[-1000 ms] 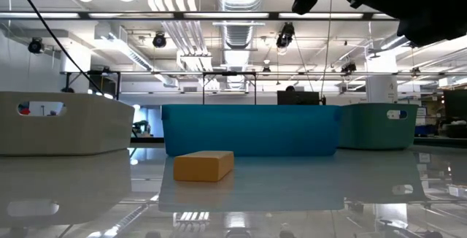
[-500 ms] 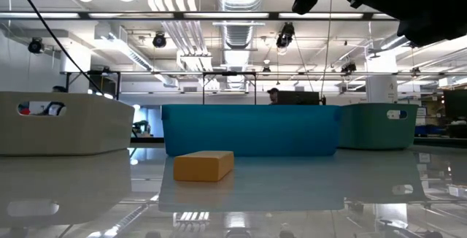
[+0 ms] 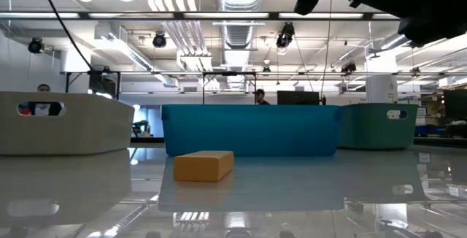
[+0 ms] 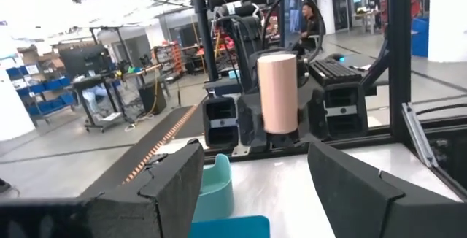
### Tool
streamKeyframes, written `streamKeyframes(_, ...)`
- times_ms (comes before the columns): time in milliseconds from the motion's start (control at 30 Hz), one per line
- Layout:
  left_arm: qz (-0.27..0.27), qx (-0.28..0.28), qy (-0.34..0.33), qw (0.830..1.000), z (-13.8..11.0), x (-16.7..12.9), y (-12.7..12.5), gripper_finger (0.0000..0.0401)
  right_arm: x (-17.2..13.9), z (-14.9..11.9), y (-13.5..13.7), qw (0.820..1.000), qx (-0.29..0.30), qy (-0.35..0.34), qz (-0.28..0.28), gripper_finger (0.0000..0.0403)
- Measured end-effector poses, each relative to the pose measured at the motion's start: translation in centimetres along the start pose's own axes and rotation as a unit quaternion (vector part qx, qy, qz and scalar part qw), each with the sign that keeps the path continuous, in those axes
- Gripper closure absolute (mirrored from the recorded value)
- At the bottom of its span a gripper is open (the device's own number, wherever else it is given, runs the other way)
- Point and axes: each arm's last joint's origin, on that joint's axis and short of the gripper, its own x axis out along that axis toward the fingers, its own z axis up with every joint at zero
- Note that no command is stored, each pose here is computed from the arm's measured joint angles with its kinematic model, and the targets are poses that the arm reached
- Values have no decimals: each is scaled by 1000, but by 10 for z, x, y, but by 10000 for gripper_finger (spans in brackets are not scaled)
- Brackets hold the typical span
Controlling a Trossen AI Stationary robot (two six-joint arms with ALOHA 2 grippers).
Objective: Sort & place blocks by color
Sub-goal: Put the brown game block into the gray bin
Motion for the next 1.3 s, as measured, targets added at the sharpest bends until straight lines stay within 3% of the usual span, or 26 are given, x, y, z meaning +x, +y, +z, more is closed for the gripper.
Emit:
streamKeyframes(867, -1, 13, 4, 1000, 1, 9, -6, 170, 0, 0, 0, 1000, 1, 1, 2, 285)
streamKeyframes(1100, -64, 17, 3, 998, -6, 13, -14, 170, 0, 0, 0, 1000, 1, 1, 2, 285)
streamKeyframes(1300, -65, 16, 1, 998, -3, 17, -16, 170, 0, 0, 0, 1000, -2, 1, 2, 285)
